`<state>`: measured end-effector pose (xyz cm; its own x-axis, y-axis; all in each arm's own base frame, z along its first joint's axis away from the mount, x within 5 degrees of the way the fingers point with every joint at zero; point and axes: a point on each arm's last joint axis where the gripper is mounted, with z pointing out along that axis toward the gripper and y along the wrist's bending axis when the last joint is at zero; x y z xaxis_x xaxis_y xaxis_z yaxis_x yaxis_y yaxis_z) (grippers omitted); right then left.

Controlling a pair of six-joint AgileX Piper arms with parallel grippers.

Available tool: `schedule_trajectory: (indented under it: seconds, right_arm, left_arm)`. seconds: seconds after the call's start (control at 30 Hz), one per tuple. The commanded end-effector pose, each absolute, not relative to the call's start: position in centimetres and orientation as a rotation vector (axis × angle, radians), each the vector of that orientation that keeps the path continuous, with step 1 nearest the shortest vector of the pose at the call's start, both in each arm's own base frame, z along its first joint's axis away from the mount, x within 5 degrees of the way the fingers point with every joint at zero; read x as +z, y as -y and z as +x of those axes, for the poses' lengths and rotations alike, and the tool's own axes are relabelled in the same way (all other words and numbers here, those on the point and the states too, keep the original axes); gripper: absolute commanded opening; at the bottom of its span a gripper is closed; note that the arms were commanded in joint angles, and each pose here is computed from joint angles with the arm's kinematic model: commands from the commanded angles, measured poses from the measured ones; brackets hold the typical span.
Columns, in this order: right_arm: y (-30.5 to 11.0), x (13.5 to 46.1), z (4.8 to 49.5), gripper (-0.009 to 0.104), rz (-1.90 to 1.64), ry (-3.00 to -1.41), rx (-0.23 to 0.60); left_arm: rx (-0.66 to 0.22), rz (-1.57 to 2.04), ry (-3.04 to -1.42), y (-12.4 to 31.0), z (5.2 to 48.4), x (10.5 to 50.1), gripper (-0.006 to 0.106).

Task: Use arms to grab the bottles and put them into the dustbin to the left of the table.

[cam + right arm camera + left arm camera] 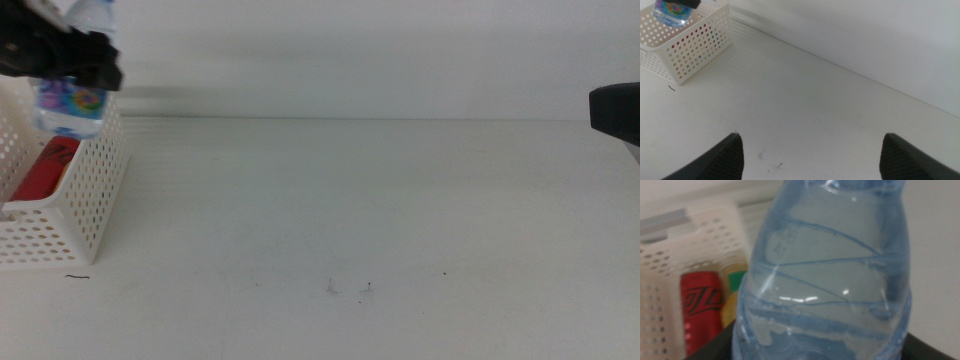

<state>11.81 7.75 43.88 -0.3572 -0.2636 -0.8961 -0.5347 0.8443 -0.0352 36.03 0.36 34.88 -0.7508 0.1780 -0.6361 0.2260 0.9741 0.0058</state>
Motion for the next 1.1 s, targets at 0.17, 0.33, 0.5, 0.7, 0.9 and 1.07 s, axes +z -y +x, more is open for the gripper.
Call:
schedule_trajectory:
  seconds: [0.17, 0.33, 0.5, 0.7, 0.9, 1.07]
  right_arm:
    - [-7.7, 44.2, 11.7, 0.082, -0.59, -1.937, 0.317]
    - [-7.7, 44.2, 11.7, 0.082, -0.59, -1.937, 0.317]
    - [-7.7, 44.2, 11.7, 0.082, -0.59, -1.937, 0.317]
    - [-7.7, 44.2, 11.7, 0.082, -0.59, -1.937, 0.317]
    - [-7.7, 44.2, 11.7, 0.082, -0.59, -1.937, 0.317]
    - [-7.7, 44.2, 11.7, 0.082, -0.59, -1.937, 0.317]
  left_arm:
    - [-0.168, 0.14, -2.471, -6.2, 39.7, 35.6, 0.014]
    - [-0.157, 0.078, -2.551, -9.4, 41.1, 33.1, 0.014]
    - [-0.188, 0.027, -2.628, -10.9, 42.2, 29.7, 0.014]
    - [-0.181, 0.031, -2.715, -11.5, 43.3, 26.1, 0.027]
    - [-0.182, 0.025, -2.728, -11.6, 43.6, 25.3, 0.077]
    - [-0.189, 0.029, -2.735, -11.3, 42.8, 26.7, 0.094]
